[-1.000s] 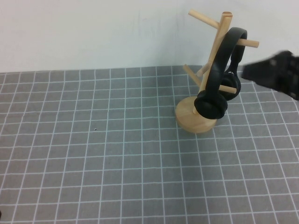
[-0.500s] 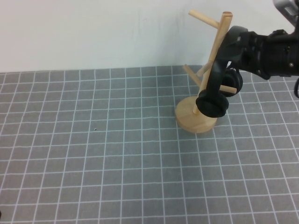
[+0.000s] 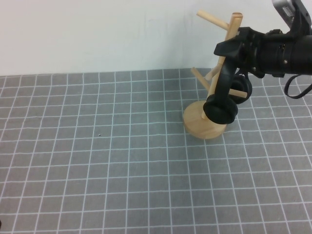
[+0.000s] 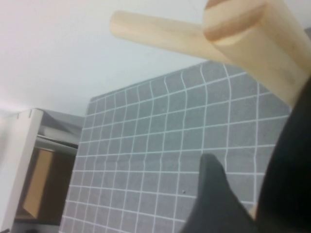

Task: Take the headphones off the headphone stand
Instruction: Pick up the headphones from the headphone stand, then place the headphones on the table

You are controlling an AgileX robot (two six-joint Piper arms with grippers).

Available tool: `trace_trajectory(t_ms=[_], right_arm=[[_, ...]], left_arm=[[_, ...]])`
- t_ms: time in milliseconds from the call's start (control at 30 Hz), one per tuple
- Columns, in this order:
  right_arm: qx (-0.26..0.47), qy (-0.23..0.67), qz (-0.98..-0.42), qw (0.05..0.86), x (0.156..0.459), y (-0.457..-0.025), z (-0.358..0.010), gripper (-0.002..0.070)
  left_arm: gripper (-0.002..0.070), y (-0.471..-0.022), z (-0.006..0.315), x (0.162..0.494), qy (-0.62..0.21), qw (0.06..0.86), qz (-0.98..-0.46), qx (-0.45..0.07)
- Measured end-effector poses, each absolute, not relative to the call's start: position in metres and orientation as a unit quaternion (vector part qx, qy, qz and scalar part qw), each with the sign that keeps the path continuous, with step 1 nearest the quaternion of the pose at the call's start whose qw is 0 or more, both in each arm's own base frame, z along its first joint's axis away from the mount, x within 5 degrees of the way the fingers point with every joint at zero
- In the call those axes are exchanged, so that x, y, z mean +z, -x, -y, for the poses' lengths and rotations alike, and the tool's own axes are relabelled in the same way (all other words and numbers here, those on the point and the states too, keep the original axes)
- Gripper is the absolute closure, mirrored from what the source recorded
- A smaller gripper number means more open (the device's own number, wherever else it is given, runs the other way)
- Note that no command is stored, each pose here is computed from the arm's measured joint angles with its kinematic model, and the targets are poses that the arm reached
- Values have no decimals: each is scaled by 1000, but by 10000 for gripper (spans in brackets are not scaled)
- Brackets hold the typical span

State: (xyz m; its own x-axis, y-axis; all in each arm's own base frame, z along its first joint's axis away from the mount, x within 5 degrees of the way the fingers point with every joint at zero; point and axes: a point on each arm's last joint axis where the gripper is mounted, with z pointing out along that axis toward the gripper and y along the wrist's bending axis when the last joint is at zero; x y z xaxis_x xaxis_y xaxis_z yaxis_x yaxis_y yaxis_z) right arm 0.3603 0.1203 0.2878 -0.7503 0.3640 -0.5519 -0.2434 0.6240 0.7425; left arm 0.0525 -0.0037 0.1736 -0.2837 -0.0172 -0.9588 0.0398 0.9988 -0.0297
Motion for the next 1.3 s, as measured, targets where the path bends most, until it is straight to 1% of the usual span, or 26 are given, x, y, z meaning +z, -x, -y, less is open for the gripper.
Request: trace_trajectory(t_ms=[100, 133, 200, 300, 333, 367, 500, 567, 600, 633, 667, 900, 1033, 1133, 1233, 1267, 1300], right_arm=[[437, -39, -827, 351, 286, -363, -122, 325], [438, -40, -826, 351, 286, -363, -122, 355], [439, -41, -826, 351, 285, -366, -122, 424], [440, -41, -826, 351, 284, -370, -123, 594], [440, -41, -826, 351, 284, -371, -123, 660], [440, -40, -825, 351, 284, -371, -124, 679], [441, -38, -825, 350, 284, -371, -124, 677], [437, -31, -826, 355, 291, -367, -123, 677], [436, -27, -825, 358, 295, -365, -122, 629], [433, -21, -825, 362, 301, -361, -122, 677], [430, -13, -825, 366, 308, -356, -121, 677], [375, 45, -840, 389, 360, -307, -108, 677], [314, 67, -872, 368, 375, -269, -95, 677], [269, 62, -894, 354, 369, -241, -83, 677], [254, 46, -907, 333, 350, -212, -75, 677], [253, 40, -911, 322, 341, -203, -73, 629], [266, 13, -911, 316, 324, -187, -70, 629]], left_arm=[[679, -52, 4, 174, -7, 598, -801, -24], [679, -52, 4, 174, -7, 598, -801, -24], [679, -52, 4, 174, -7, 598, -801, -24], [679, -52, 4, 174, -7, 598, -801, -24], [679, -52, 4, 174, -7, 598, -801, -24], [679, -52, 4, 174, -7, 598, -801, -24], [679, -52, 4, 174, -7, 598, -801, -24], [679, -52, 4, 174, -7, 598, -801, -24], [679, -52, 4, 174, -7, 598, -801, -24], [679, -52, 4, 174, -7, 598, -801, -24], [679, -52, 4, 174, -7, 598, -801, -24], [679, -52, 4, 174, -7, 598, -801, -24], [679, -52, 4, 174, -7, 598, -801, -24], [679, -52, 4, 174, -7, 598, -801, -24], [679, -52, 4, 174, -7, 598, -801, -24], [679, -52, 4, 174, -7, 598, -801, -24], [679, -52, 4, 174, -7, 598, -801, -24]])
